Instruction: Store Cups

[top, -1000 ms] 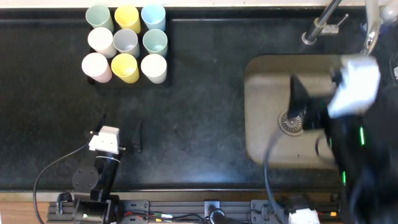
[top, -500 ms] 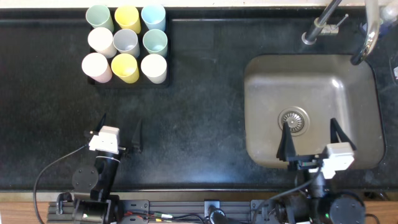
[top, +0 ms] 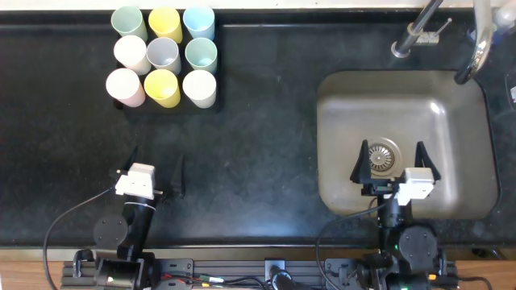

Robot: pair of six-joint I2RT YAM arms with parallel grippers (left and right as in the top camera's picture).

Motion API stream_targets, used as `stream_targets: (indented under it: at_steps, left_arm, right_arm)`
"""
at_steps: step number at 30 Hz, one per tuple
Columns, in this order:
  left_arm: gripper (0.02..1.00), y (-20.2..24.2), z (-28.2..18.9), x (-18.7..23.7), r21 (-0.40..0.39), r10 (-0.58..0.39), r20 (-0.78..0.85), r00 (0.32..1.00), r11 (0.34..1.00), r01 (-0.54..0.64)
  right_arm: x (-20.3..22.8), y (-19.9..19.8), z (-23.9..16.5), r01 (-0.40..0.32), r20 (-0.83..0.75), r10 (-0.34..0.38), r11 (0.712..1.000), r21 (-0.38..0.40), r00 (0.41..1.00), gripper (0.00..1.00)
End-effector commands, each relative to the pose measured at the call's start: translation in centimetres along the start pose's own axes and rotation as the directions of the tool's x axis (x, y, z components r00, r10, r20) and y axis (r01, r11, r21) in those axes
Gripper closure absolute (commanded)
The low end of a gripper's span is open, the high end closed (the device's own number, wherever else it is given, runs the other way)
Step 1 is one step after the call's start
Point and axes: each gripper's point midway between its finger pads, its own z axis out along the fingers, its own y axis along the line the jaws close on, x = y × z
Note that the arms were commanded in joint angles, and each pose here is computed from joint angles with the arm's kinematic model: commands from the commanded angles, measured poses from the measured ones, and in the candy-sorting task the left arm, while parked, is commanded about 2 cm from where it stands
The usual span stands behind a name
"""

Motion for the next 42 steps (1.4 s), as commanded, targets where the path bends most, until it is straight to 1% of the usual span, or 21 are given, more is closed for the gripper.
stream_targets:
  at_steps: [1, 3, 4, 7, 42]
  left_arm:
    - [0.018, 0.0, 0.0, 0.0, 0.001, 0.019, 0.002, 1.0, 1.0, -0.019]
    - [0.018, 0.0, 0.0, 0.0, 0.002, 0.019, 0.002, 1.0, 1.0, -0.019]
    - [0.018, 0.0, 0.0, 0.0, 0.002, 0.019, 0.002, 1.0, 1.0, -0.019]
    - [0.018, 0.0, 0.0, 0.0, 0.002, 0.019, 0.002, 1.0, 1.0, -0.019]
    - [0.018, 0.0, 0.0, 0.0, 0.001, 0.019, 0.002, 1.0, 1.0, -0.019]
  right_arm:
    - [2.8, 0.4, 0.3, 0.01, -0.042, -0.011, 1.0, -0.024, 0.999, 0.003]
    - [5.4, 0.5, 0.5, 0.017, -0.096, -0.02, 1.0, -0.025, 0.995, 0.003]
    - [5.5, 0.6, 0.5, 0.016, -0.087, -0.018, 0.999, -0.03, 0.996, 0.003]
    - [5.4, 0.8, 0.5, 0.014, -0.084, -0.018, 0.999, -0.041, 0.996, 0.003]
    - [5.5, 0.8, 0.5, 0.015, -0.088, -0.019, 0.999, -0.041, 0.996, 0.003]
